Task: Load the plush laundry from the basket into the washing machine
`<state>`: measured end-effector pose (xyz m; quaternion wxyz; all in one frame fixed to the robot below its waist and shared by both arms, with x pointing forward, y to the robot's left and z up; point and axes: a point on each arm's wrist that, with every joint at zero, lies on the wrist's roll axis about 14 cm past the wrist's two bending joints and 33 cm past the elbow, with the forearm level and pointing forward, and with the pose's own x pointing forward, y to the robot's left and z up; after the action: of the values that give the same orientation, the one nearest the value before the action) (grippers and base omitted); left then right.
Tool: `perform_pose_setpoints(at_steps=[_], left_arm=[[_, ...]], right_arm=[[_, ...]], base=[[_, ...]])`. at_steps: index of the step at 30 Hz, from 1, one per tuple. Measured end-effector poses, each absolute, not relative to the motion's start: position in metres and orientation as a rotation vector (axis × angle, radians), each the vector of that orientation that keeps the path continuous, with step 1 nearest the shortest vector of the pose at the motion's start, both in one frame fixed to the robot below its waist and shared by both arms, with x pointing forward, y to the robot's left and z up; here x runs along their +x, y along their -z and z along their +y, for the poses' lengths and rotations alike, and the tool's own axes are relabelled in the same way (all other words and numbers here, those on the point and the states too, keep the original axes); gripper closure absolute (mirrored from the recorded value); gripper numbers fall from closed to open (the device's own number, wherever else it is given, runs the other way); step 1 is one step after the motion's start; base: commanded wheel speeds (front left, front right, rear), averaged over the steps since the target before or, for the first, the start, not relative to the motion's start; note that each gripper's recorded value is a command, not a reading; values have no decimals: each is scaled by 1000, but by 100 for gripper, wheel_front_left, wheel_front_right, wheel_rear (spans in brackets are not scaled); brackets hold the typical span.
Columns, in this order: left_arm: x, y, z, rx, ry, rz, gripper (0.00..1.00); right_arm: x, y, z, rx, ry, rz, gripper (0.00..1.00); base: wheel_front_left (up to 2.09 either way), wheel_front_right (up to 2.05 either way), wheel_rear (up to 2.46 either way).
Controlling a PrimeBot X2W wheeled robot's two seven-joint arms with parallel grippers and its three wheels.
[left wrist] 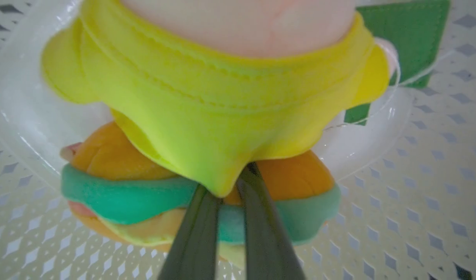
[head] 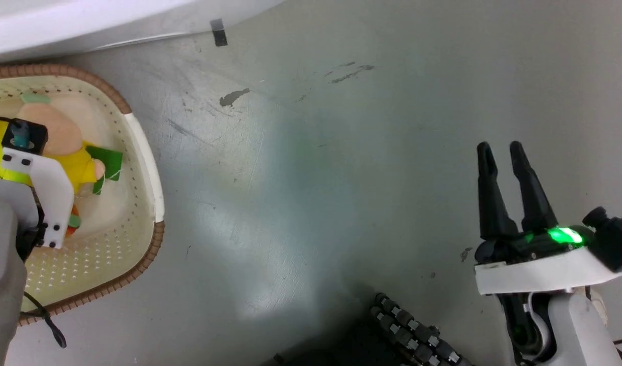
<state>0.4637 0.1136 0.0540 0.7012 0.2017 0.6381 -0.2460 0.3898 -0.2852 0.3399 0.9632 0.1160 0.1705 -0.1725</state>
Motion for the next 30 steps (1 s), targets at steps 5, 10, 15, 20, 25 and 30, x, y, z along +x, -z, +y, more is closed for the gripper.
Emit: perform_pose_setpoints(at_steps=[5, 10, 15, 20, 25, 30], left_arm=[[465, -64, 110, 429, 549, 1397, 100], [457, -89, 100, 380, 550, 1340, 100], [444, -145, 77, 237, 532, 1198, 100], [436, -194, 67, 176, 530, 1055, 100], [427, -243, 67, 146, 524, 892, 100], [418, -286, 81, 104, 466, 740, 100]], right_arm=[[399, -353, -280, 241, 321, 303, 0], [400, -376, -286, 212, 320, 247, 0], [390, -417, -289, 169, 310, 152, 0], [377, -444, -282, 155, 283, 90, 0], [360, -465, -272, 153, 253, 37, 0], [350, -482, -260, 163, 214, -16, 0]], base=[[0, 0, 0], [0, 0, 0], [0, 0, 0], [0, 0, 0], [0, 0, 0], [0, 0, 0]])
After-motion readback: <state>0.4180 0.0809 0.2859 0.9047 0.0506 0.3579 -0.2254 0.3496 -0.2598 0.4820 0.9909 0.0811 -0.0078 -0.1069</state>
